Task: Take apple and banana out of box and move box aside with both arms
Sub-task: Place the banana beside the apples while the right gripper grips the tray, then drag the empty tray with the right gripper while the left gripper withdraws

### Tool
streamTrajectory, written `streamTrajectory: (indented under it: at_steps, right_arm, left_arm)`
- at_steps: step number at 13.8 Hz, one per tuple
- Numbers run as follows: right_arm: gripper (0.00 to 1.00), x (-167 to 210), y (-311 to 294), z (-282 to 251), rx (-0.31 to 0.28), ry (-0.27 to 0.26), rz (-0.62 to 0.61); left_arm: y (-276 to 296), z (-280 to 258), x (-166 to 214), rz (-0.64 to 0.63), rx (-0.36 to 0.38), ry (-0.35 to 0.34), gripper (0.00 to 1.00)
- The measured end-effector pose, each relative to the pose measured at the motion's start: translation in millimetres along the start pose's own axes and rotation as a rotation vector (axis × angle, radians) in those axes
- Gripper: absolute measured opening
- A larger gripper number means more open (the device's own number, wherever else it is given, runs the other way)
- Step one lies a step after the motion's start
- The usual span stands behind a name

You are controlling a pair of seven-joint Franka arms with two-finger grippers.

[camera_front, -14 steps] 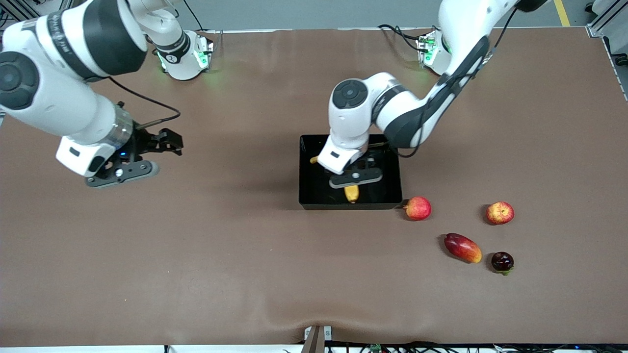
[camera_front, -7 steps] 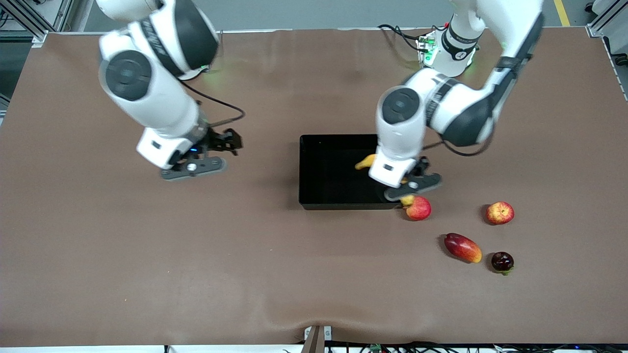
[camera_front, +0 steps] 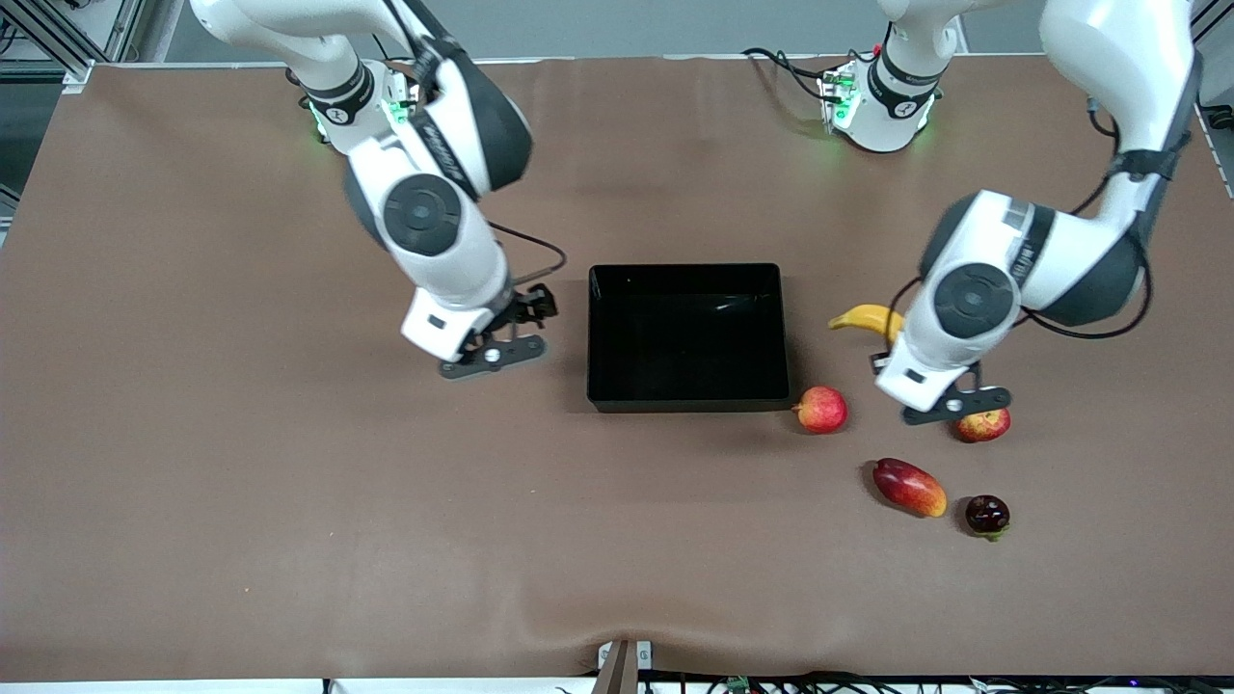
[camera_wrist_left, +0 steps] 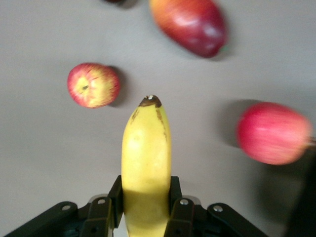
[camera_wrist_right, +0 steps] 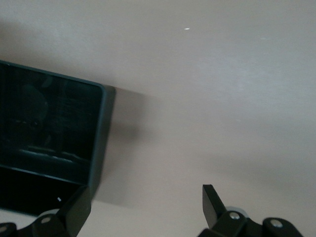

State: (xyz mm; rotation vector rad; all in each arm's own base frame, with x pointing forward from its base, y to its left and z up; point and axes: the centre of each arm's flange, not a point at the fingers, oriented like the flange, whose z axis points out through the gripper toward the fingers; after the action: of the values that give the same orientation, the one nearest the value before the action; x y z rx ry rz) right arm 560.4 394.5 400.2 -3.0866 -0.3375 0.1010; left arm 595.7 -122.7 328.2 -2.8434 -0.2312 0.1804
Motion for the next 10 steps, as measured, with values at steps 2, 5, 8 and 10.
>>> streamTrajectory:
  at_steps: [2,5,8,10]
  right_arm:
    - [1.00,-1.7,-31.9,28.4,0.008,0.021,0.045]
    - [1.00,-8.3,-66.9,73.2,0.000,0.020,0.078]
    - [1.00,-9.5,-84.7,113.8,-0.003,0.029,0.098]
    - [1.00,-13.9,-91.7,132.8,-0.015,0.013,0.094]
  left_arm:
    - [-13.8,34.3,0.3,-0.016,-0.031,-0.010,0.39]
    - [-22.5,91.6,-2.7,-0.030,-0.112,-0.012,0.39]
    - [-15.4,140.2,-7.0,-0.032,-0.195,-0.023,0.39]
    - [-17.7,158.0,-5.5,-0.041,-0.222,-0.033,0.39]
